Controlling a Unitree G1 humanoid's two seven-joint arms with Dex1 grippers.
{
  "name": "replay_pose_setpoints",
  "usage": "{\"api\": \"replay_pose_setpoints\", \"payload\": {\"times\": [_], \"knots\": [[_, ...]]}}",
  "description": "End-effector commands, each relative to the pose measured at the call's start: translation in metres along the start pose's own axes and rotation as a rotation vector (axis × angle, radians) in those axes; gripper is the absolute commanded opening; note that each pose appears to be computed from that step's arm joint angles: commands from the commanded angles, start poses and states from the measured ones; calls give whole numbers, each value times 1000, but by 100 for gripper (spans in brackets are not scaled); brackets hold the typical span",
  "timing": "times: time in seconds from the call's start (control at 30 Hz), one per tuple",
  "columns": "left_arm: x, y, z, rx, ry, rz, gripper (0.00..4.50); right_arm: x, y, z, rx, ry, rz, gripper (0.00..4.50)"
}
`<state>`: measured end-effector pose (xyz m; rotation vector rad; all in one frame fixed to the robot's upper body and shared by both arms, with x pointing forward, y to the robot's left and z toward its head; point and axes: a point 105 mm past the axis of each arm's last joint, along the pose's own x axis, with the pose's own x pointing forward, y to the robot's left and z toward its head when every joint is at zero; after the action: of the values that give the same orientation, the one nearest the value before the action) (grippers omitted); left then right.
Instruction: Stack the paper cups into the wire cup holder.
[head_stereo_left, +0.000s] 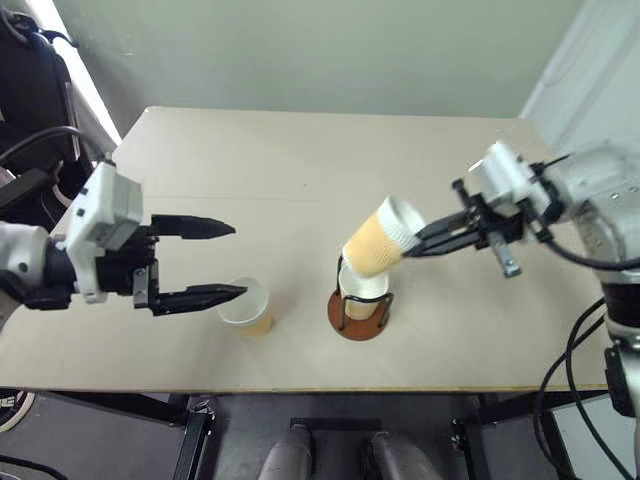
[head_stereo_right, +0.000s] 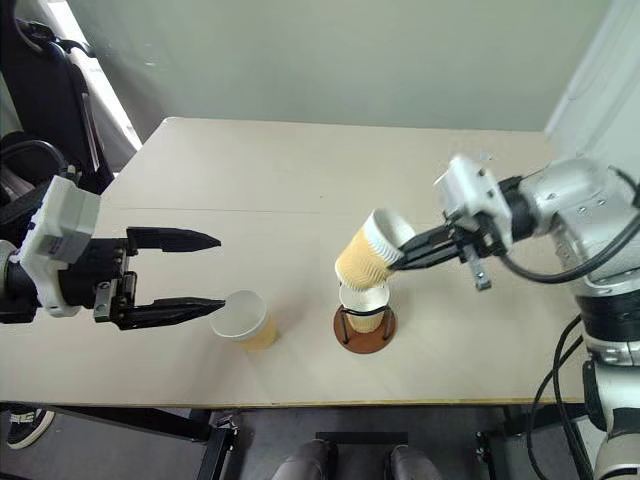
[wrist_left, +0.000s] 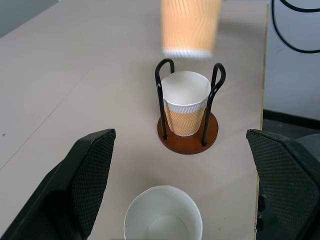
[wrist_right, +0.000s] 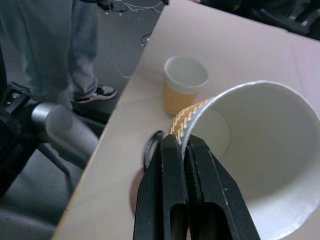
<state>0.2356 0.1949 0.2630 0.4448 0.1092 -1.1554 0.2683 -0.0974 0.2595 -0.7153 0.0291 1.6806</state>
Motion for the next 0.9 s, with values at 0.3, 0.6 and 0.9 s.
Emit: {"api": "replay_pose_setpoints", "payload": {"times": [0.3, 0.6, 0.9], "knots": [[-3, -3, 8, 43, 1, 8, 450, 4, 1, -16, -15, 111, -22, 3], [-5, -5, 7, 42, 9, 14, 450, 13, -1, -18, -25, 115, -7, 3], [-4, -4, 7, 43, 6, 14, 450, 15, -6, -27, -34, 155, -28, 239]]}}
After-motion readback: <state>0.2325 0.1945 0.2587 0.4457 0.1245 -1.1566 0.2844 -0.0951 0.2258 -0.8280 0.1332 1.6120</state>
